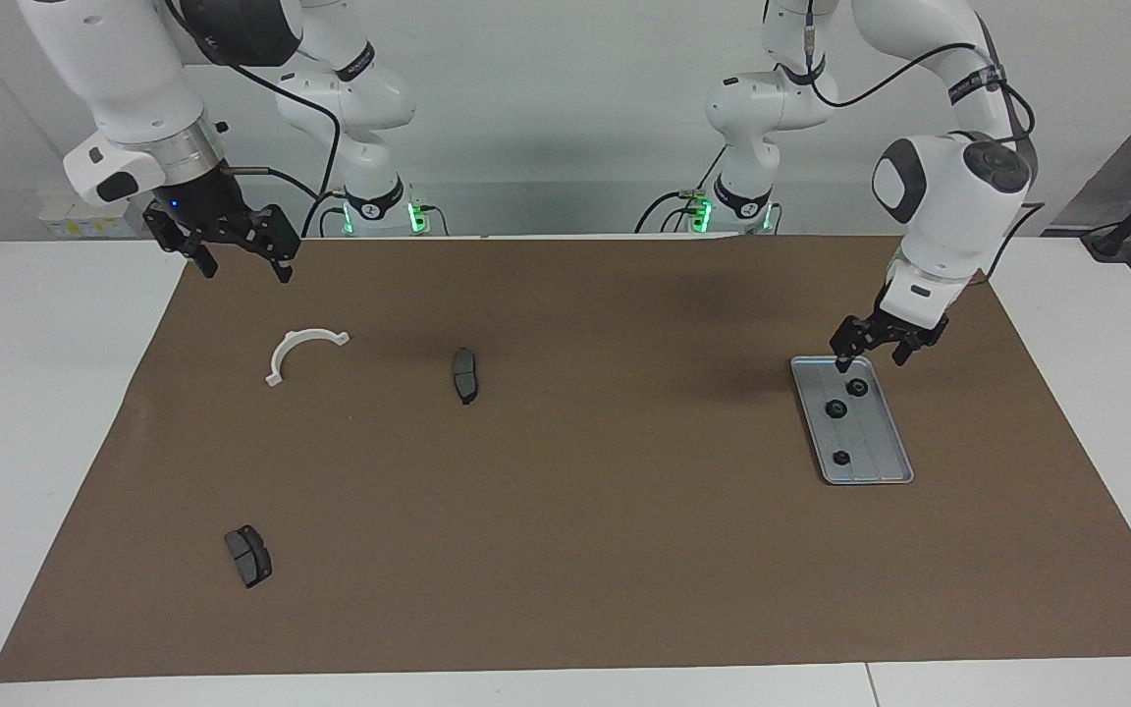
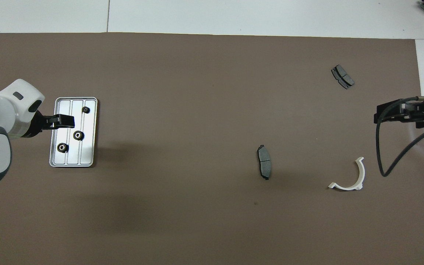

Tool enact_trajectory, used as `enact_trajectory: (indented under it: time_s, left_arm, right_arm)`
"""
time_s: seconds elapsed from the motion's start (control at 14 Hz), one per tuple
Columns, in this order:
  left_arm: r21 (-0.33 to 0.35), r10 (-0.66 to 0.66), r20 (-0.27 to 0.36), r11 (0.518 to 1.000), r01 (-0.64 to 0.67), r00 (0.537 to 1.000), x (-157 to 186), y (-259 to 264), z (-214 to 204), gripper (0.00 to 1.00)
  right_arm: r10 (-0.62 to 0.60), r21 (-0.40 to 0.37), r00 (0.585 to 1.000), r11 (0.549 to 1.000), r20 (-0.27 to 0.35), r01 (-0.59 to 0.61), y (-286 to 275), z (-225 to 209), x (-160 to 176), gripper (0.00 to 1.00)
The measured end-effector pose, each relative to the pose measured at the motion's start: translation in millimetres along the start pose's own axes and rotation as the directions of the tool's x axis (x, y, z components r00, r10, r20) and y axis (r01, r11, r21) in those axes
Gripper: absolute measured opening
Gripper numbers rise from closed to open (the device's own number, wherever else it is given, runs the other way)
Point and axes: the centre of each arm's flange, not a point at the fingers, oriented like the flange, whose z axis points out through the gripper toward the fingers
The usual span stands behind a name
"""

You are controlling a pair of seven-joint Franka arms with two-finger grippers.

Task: Place bearing gear from tray to pile
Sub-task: 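Lower the left gripper onto the tray and grasp a black bearing gear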

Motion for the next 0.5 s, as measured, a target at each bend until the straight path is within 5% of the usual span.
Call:
enact_trajectory:
  time_s: [0.5]
  left_arm:
    - [-0.002,0.002,0.01,1.0,-0.002,1.0,-11.3,-5.1,69.7,0.85]
  right_arm:
    - [0.0,0.0,1.0,1.0,0.003,0.0,0.0,1.2,-0.1,1.0]
